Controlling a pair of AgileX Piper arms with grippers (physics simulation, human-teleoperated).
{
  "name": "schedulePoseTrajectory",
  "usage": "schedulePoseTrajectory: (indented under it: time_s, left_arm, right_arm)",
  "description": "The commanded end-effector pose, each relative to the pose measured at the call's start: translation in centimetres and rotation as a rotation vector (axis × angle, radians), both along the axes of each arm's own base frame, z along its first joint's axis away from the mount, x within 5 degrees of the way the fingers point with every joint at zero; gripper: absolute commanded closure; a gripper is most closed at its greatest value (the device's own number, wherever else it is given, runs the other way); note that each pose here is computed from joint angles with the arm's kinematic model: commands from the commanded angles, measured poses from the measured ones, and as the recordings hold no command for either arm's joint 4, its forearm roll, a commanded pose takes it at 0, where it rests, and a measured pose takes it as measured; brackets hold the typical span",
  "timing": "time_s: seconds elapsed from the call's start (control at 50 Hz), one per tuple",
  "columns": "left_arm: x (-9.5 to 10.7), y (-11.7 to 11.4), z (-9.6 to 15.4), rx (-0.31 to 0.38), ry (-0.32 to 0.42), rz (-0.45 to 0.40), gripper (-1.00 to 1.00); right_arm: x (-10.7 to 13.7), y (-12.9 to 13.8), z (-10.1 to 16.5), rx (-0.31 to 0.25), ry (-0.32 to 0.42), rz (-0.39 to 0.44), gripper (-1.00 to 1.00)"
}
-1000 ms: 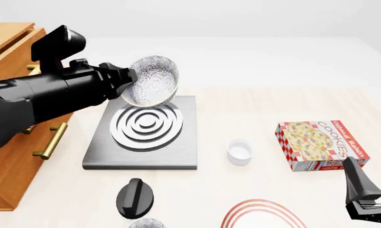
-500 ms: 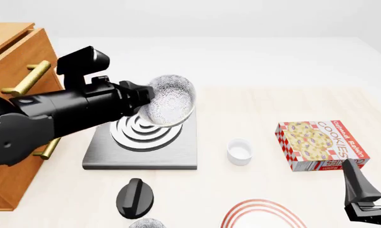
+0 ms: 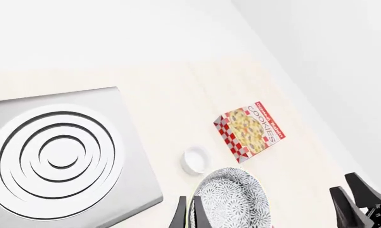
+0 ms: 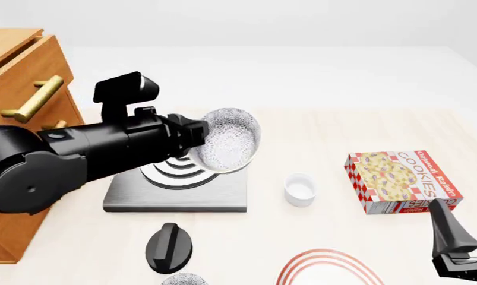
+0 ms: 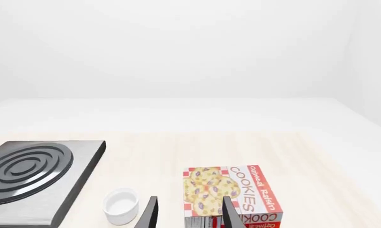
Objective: Pick the akita bowl on the wooden cabinet and place it on the plate.
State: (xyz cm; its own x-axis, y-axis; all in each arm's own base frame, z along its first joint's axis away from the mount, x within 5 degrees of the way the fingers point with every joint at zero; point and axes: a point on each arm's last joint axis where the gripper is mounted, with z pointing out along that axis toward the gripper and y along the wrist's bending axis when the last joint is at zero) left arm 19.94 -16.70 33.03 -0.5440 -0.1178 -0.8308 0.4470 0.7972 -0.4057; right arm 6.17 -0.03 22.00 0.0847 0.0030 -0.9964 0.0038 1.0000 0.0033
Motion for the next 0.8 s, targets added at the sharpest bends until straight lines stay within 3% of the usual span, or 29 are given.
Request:
schedulePoseTrajectory:
  time_s: [0.02,0.8]
  left_arm:
    - [-0.4,-0.9,-0.5,-0.013,0.025,-0.025,1.0]
    - [-2.7,-6.0,-3.2,-0.005,0.109,-0.189,1.0]
  right_arm:
    - [0.0,0.0,0.1,0.0,0.0,0.0,-1.0]
    - [0.0,0.0,0.1,-0.001,0.0,0.0,-1.0]
